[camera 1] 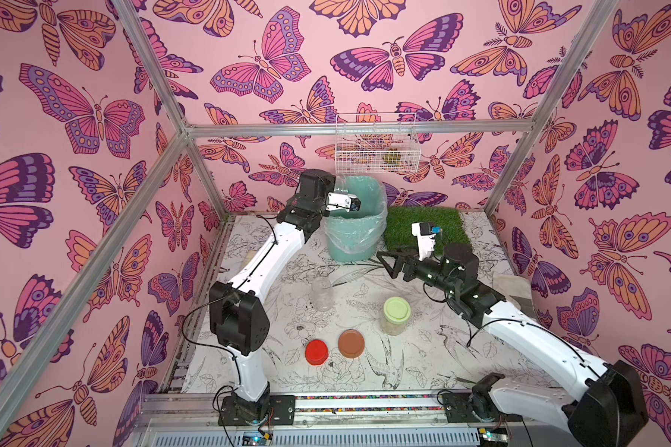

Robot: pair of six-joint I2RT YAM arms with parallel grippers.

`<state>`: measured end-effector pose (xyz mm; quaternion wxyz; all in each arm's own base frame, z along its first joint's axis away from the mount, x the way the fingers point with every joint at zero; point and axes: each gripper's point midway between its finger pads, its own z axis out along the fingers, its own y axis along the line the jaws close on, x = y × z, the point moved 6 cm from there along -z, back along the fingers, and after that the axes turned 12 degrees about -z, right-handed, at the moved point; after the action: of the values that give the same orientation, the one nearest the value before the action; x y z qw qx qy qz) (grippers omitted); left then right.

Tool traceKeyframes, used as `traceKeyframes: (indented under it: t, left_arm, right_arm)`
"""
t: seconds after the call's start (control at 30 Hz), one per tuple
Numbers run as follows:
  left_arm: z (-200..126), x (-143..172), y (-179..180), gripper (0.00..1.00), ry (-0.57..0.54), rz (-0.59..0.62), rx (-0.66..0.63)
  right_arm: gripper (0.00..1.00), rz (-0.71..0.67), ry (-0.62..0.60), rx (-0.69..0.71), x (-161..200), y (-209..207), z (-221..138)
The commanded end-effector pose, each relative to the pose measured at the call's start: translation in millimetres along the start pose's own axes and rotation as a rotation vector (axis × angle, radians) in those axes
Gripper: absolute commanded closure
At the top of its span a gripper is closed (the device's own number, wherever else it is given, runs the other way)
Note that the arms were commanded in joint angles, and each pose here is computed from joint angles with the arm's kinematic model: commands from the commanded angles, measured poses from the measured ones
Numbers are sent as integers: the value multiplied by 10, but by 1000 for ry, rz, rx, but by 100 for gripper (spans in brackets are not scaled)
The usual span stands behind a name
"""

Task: Empty moldy peanuts from jars
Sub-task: Pour the moldy peanuts from the jar into the trash bin.

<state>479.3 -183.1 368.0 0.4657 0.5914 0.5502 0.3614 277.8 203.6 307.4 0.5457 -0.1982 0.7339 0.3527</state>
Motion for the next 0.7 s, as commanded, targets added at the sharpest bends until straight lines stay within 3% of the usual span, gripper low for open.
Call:
traceKeyframes:
  t: [0.0,0.3,0.47,0.67]
  left_arm:
    - [-351,-14,587,100,-50,-113,-204]
    - [-678,326,760,100,-171,-854,-267]
    - [-877,737,580,100,-243,-1249,-330]
    - [-1085,1278,270,100,-292,-1610,-416]
  right_arm:
    - [0,6,-22,12,-16,-13,-63]
    - [1,28,-23,-6,17,-8,-43]
    - [1,41,-3,-40,48,13,12]
    - [1,75,20,-54,97,3,82]
